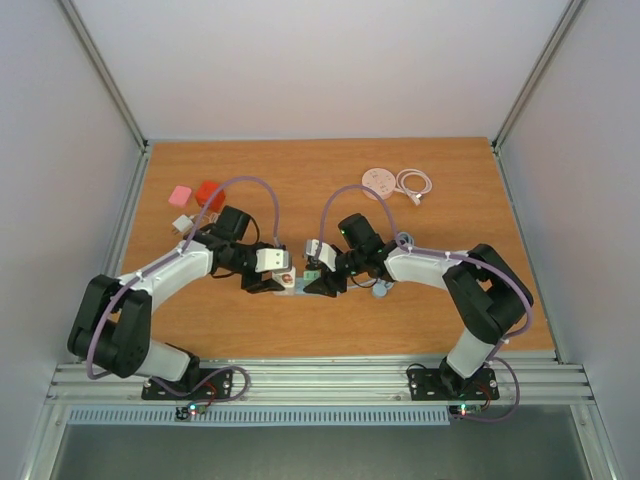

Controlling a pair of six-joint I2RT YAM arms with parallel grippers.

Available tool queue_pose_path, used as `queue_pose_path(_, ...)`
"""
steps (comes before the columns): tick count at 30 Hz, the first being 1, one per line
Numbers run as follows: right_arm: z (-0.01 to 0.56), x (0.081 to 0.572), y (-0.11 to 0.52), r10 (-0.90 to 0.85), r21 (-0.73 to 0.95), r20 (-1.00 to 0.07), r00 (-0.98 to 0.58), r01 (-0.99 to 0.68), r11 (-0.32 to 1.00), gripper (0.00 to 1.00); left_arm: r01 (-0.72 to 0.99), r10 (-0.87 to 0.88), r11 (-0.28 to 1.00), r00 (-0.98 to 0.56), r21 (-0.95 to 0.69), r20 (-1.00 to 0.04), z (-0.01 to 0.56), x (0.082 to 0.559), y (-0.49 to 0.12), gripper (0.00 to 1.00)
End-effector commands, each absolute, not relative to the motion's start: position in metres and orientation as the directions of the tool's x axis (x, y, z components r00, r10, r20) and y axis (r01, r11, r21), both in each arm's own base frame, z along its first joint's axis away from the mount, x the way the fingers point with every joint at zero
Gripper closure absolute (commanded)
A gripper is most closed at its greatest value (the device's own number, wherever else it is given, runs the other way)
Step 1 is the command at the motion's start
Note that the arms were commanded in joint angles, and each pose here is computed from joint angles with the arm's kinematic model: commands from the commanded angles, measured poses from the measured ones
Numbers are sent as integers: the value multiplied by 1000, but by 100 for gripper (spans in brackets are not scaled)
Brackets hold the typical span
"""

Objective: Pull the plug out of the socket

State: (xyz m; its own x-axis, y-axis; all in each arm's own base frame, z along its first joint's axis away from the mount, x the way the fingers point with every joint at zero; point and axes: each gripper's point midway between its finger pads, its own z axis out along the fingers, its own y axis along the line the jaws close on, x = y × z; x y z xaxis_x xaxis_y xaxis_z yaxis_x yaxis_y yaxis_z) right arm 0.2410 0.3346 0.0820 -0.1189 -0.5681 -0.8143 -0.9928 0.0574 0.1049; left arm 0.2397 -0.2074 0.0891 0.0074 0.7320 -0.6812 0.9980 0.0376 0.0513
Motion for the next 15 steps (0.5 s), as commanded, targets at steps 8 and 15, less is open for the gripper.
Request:
queue_pose_path(8,75,241,336,-570,79,-818,-80,-997,26,52,997,650,-38,70,60,-756,98,233,-231,52)
queue_pose_path(15,65,236,328,-593,73,-801,-80,-997,35,64,998,647,-3,55,70,-760,99,234,-229,35)
